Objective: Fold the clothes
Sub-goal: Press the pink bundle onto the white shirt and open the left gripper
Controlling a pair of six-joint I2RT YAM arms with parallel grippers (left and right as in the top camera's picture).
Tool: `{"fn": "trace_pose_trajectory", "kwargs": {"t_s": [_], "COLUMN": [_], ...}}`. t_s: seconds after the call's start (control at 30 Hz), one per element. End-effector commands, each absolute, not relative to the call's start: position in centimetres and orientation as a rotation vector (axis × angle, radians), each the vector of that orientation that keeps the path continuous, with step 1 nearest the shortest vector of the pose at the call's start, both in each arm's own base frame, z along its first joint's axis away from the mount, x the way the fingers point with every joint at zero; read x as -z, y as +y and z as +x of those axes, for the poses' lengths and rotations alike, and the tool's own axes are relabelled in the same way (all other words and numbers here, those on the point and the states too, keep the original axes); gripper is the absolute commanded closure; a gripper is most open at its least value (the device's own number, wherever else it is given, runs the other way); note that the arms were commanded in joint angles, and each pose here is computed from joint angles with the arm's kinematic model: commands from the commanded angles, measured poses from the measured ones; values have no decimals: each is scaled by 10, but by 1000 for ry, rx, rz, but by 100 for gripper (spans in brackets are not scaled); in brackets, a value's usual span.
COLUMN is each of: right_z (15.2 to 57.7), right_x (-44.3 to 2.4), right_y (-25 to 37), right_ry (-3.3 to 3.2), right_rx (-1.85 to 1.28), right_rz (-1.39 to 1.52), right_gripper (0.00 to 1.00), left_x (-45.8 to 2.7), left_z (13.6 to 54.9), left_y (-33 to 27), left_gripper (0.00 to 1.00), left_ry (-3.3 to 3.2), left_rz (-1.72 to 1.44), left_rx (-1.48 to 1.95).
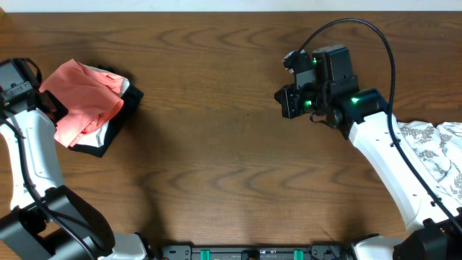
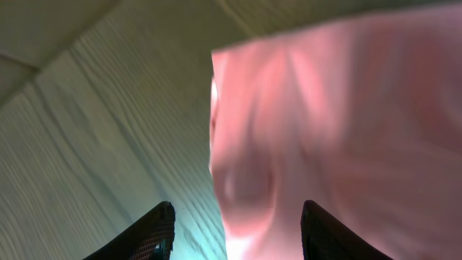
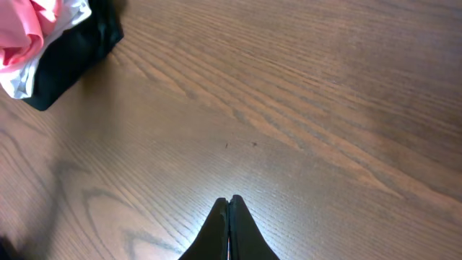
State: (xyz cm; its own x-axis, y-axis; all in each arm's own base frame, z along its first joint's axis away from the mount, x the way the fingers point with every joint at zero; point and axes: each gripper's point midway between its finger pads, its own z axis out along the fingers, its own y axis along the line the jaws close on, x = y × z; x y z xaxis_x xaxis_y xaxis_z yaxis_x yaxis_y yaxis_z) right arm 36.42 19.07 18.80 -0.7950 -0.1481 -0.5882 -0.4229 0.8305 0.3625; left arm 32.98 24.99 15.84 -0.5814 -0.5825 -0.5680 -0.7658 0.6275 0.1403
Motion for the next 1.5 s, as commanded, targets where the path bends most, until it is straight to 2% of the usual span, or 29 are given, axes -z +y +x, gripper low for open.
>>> {"fn": "trace_pose_trajectory", "kwargs": {"t_s": [0.0,0.1,0.2,0.27,0.7,0.83,0.97,1.2,1.37,1.47], "right_z": [365,365,364,362,355,356,356,357,357,357], "right_x": [-195,-195,-195,-193,-187,-188,-188,-188,-188,-188], "right_y": [184,184,184,183,181,181,181,181,181,181], "right_ry": [2436,2437,2441,2454,2494,2491,2491,2487,2487,2486], "right_rx": [-641,-641,-642,-643,-640,-640,-640,-640,-640,-640], "right_rz": [-413,-413,-412,-406,-403,-404,-403,-403,-404,-404], "right_gripper": [98,98,98,98,98,98,98,98,98,98], "left_x": [-200,-213,-212,-203,-86,-68,-82,-140,-175,-180], "left_z": [328,327,327,334,352,353,362,366,376,391], "left_y": [264,281,294,297,268,257,250,256,253,241], "left_gripper": [44,43,30,27,26,26,25,25,25,25], "left_ry": [2263,2239,2209,2234,2607,2677,2637,2482,2403,2399], "left_rz": [-1017,-942,-957,-923,-783,-739,-711,-717,-623,-514], "left_rx": [-653,-815,-912,-926,-919,-916,-914,-980,-995,-980]}}
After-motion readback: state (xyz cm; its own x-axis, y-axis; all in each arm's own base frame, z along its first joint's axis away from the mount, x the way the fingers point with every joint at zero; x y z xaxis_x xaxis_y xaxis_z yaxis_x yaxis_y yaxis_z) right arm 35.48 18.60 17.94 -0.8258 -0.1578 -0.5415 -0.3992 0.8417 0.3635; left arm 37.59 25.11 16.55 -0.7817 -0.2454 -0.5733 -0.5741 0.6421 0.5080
